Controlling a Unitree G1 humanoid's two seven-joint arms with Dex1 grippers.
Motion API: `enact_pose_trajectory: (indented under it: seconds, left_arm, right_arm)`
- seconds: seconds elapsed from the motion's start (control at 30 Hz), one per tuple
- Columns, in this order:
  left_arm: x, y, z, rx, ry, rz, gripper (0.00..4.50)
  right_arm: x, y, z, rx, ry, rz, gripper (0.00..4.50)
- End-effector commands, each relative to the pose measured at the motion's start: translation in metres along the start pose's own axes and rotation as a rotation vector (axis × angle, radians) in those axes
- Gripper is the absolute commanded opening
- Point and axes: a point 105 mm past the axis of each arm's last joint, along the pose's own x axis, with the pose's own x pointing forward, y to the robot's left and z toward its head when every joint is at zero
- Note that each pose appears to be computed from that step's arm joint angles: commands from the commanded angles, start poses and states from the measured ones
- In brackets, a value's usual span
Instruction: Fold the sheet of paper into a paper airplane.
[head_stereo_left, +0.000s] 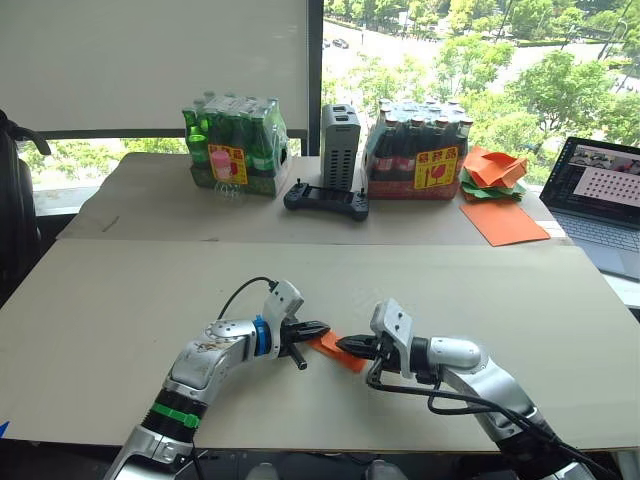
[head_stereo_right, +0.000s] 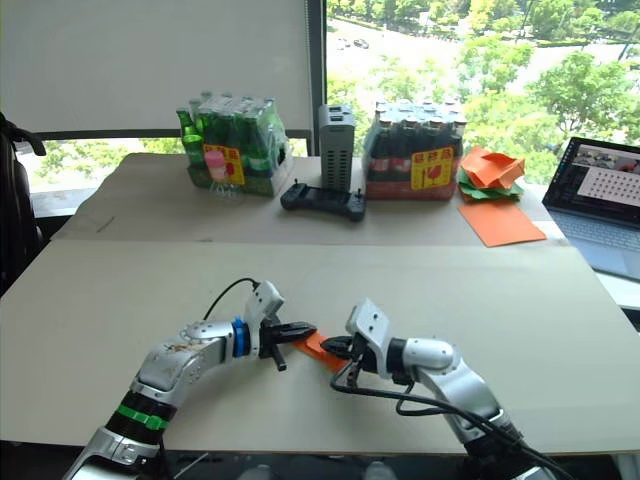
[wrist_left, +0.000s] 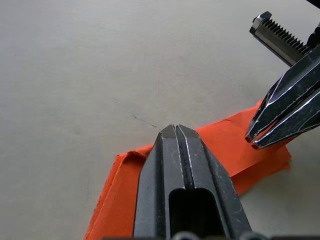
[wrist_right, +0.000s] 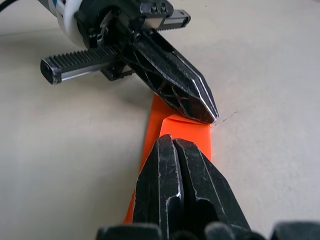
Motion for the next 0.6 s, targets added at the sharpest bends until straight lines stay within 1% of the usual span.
enact_pose_trajectory:
  seconds: [0.03,0.13,0.27,0.5,0.6]
  left_arm:
    - [0.003,-0.003,-0.015,-0.022,0.054,-0.005,0.0]
    - [0.002,-0.004,-0.016,-0.022,0.054,-0.004,0.0]
    - [0.002,-0.004,-0.016,-0.023,0.055,-0.004,0.0]
    - [0.002,-0.005,-0.015,-0.022,0.053,-0.007,0.0]
    - [0.004,-0.007,-0.012,-0.023,0.042,-0.015,0.0]
  right_arm:
    - [0.002,-0.005,-0.002,-0.046,0.012,-0.055,0.15]
    - [0.001,-0.01,-0.006,-0.029,0.019,-0.089,0.15]
    - [-0.003,-0.018,-0.013,-0.034,0.059,-0.109,0.15]
    - [-0.01,-0.013,-0.039,-0.076,0.195,-0.08,0.15]
    - [-0.013,-0.012,-0.045,-0.082,0.229,-0.07,0.15]
